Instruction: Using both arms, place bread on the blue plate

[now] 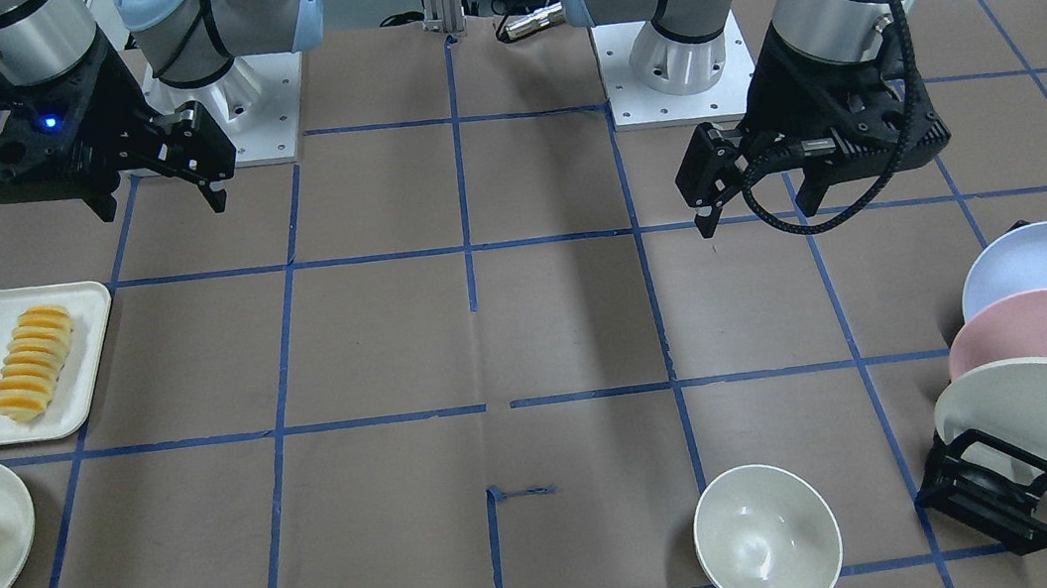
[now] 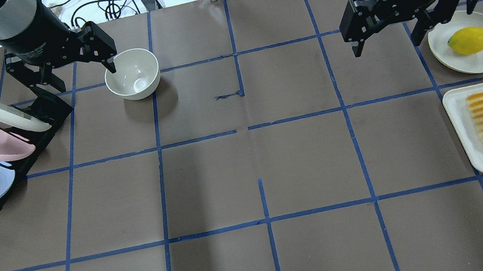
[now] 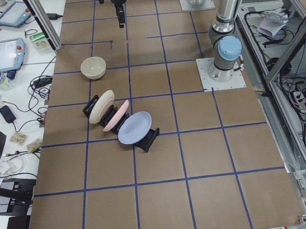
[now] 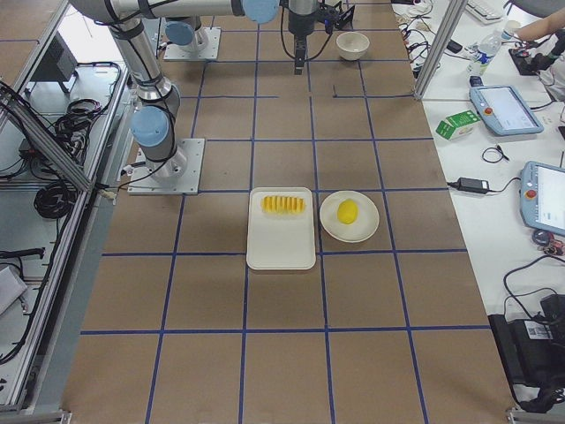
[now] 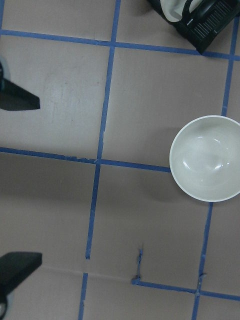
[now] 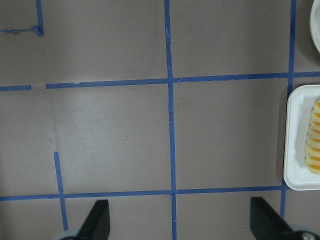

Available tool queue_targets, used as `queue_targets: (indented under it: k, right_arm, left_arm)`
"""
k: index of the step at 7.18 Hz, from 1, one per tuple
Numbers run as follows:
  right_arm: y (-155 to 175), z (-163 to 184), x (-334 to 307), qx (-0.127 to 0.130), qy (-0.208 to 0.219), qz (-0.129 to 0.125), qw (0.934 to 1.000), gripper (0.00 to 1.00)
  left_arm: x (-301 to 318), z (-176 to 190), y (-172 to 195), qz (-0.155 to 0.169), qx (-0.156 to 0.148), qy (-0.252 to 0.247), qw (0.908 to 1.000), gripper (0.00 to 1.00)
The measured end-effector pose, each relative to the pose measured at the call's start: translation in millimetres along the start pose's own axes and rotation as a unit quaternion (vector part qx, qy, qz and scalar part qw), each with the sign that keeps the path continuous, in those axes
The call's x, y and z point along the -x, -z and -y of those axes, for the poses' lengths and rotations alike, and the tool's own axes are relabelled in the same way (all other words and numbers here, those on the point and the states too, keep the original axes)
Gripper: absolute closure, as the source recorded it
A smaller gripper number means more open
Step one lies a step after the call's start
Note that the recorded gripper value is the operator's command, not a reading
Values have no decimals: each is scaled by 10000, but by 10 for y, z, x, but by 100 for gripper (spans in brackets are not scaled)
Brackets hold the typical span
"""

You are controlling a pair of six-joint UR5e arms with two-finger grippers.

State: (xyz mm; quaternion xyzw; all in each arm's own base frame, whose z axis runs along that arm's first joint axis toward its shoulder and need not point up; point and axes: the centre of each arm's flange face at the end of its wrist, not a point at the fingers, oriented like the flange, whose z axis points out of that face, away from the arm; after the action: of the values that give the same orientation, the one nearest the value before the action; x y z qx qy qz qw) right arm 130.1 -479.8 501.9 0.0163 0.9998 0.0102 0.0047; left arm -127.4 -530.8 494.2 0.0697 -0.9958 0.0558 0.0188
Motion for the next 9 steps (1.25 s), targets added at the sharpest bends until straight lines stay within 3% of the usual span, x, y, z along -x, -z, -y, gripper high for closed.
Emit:
queue_targets:
  k: [5, 7, 9]
  right_arm:
    - [-21, 18, -41, -5, -37, 0, 10000, 0]
    - [-225, 74, -197, 174, -67, 1, 9998, 0]
    - [-534, 192, -815, 407, -300, 60, 9987, 0]
  left_arm:
    - [238, 55, 36, 41, 12, 207, 9998, 0]
    - [1013, 237, 66, 129, 7, 488, 9987, 0]
    - [2176, 373, 18, 218, 46, 667, 9975, 0]
